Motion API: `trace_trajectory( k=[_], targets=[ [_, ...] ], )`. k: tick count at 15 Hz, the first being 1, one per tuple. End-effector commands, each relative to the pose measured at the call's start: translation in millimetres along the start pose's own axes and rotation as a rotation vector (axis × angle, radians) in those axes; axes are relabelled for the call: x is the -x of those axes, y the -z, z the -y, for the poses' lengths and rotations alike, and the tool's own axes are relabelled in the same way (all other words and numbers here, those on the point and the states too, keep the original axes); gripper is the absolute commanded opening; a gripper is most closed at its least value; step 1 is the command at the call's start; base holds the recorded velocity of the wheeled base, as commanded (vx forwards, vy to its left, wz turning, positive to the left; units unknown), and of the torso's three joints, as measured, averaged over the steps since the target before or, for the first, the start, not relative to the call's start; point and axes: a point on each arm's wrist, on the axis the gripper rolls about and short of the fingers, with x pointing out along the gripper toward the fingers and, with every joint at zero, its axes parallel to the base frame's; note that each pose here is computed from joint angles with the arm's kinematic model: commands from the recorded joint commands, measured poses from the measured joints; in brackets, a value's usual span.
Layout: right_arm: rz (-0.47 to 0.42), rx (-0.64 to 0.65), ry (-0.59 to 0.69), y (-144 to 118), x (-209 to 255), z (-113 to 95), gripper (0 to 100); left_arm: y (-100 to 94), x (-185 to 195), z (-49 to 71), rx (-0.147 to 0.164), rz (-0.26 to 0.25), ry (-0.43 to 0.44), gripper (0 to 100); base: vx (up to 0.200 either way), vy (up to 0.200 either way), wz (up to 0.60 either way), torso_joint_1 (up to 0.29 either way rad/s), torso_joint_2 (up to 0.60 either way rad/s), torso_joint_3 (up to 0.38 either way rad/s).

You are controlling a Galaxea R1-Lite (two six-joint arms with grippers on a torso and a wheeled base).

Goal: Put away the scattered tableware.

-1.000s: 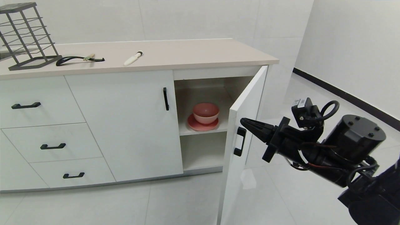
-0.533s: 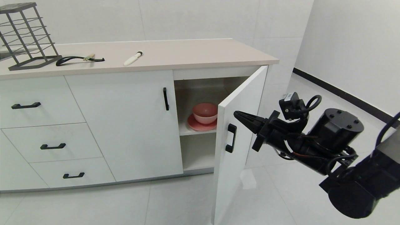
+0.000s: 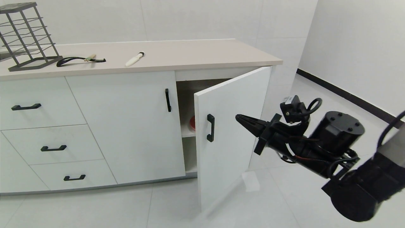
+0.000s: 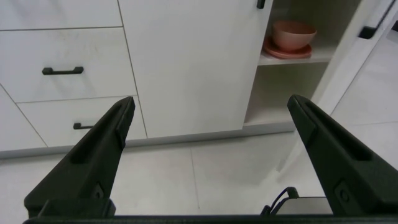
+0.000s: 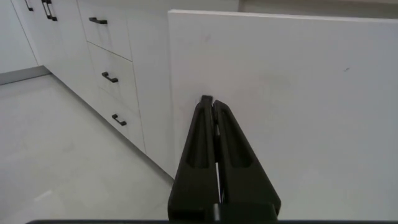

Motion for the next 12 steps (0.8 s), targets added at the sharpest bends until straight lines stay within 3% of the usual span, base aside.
trace_trajectory(
  k=[1,3,5,7,9,10,12],
  targets=[
    [0.112,0.043,-0.001,-62,96,-43,0,0.0,0,0.0,0.0,0.0,0.0,100,0.0,0.0,0.0,0.0,0.0,0.0],
    [0.203,0.087,0.067,-85,161,-62,0,0.0,0,0.0,-0.001,0.0,0.001,100,0.0,0.0,0.0,0.0,0.0,0.0],
    [0.212,0.156,0.321,-87,230,-73,0,0.0,0,0.0,0.0,0.0,0.0,100,0.0,0.0,0.0,0.0,0.0,0.0],
    [0.235,0.216,0.491,-90,265,-94,0,0.0,0,0.0,-0.001,0.0,0.0,100,0.0,0.0,0.0,0.0,0.0,0.0],
    [0.269,0.282,0.482,-85,289,-124,0,0.0,0,0.0,-0.001,0.0,0.001,100,0.0,0.0,0.0,0.0,0.0,0.0],
    [0.268,0.327,0.449,-71,299,-136,0,0.0,0,0.0,-0.003,0.0,0.001,100,0.0,0.0,0.0,0.0,0.0,0.0],
    [0.257,0.318,0.447,-49,304,-141,0,0.0,0,0.0,-0.001,0.0,0.001,100,0.0,0.0,0.0,0.0,0.0,0.0]
  ],
)
